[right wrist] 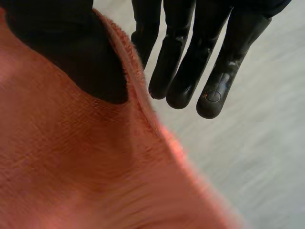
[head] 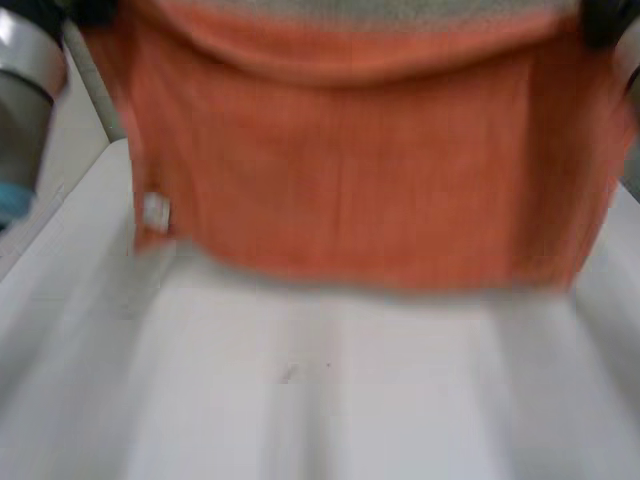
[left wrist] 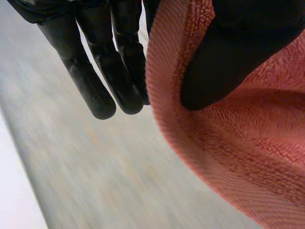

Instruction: Fold the laundry

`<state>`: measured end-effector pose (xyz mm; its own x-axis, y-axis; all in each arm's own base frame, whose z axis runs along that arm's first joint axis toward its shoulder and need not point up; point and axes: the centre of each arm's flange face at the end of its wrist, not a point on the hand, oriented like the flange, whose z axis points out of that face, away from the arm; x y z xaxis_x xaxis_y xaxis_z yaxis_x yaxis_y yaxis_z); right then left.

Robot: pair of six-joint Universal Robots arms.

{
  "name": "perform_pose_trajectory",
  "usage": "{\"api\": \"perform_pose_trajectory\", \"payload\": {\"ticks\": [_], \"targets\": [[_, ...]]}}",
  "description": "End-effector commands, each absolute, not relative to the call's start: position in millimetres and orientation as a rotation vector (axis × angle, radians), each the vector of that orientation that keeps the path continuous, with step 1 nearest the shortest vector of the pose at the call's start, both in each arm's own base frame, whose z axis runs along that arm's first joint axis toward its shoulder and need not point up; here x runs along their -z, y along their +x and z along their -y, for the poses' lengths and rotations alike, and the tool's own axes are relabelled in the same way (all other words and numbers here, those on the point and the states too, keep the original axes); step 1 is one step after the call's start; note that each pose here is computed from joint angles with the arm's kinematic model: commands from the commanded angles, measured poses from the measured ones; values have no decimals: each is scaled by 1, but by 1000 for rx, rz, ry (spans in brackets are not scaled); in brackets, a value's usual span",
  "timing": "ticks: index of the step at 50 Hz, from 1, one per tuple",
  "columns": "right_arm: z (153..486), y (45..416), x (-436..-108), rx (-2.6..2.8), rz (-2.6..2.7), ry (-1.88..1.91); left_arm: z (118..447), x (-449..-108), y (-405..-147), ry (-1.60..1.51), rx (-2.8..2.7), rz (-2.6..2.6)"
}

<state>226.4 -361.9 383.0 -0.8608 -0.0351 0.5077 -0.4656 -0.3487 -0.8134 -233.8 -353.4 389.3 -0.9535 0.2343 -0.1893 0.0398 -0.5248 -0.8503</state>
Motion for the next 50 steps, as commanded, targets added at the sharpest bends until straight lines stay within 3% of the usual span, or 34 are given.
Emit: {"api": "perform_pose_trajectory", "payload": {"ticks": [1,6,7,13,14,16,19,20,21,25,31,41,50], "targets": [[319,216,-428,-2584,1404,494,347,-433,-218,-215,-2701,1173],[310,219,-390,-2529,1542,634,351,-384,-204,-198,-2599,1377],[307,220,-366,-2480,1626,703,348,-363,-202,-197,-2550,1457],[300,223,-323,-2381,1776,815,330,-273,-201,-257,-2313,1746],[298,217,-291,-2291,1886,859,328,-264,-201,-267,-2289,1767],[299,214,-282,-2261,1921,863,322,-238,-197,-288,-2225,1836],[302,211,-216,-2068,2158,934,318,-200,-197,-308,-2132,1937],[302,211,-216,-2067,2159,934,318,-192,-196,-306,-2114,1962],[301,212,-182,-1953,2280,969,317,-186,-195,-306,-2095,1982],[299,210,-148,-1836,2404,972,316,-171,-192,-298,-2053,2038],[297,203,-141,-1801,2450,935,319,-171,-180,-263,-2065,2065],[303,168,-149,-1848,2724,383,315,-178,-177,-256,-2076,2063],[303,150,-141,-1730,2729,384,303,-166,-178,-257,-1969,2157]]}}
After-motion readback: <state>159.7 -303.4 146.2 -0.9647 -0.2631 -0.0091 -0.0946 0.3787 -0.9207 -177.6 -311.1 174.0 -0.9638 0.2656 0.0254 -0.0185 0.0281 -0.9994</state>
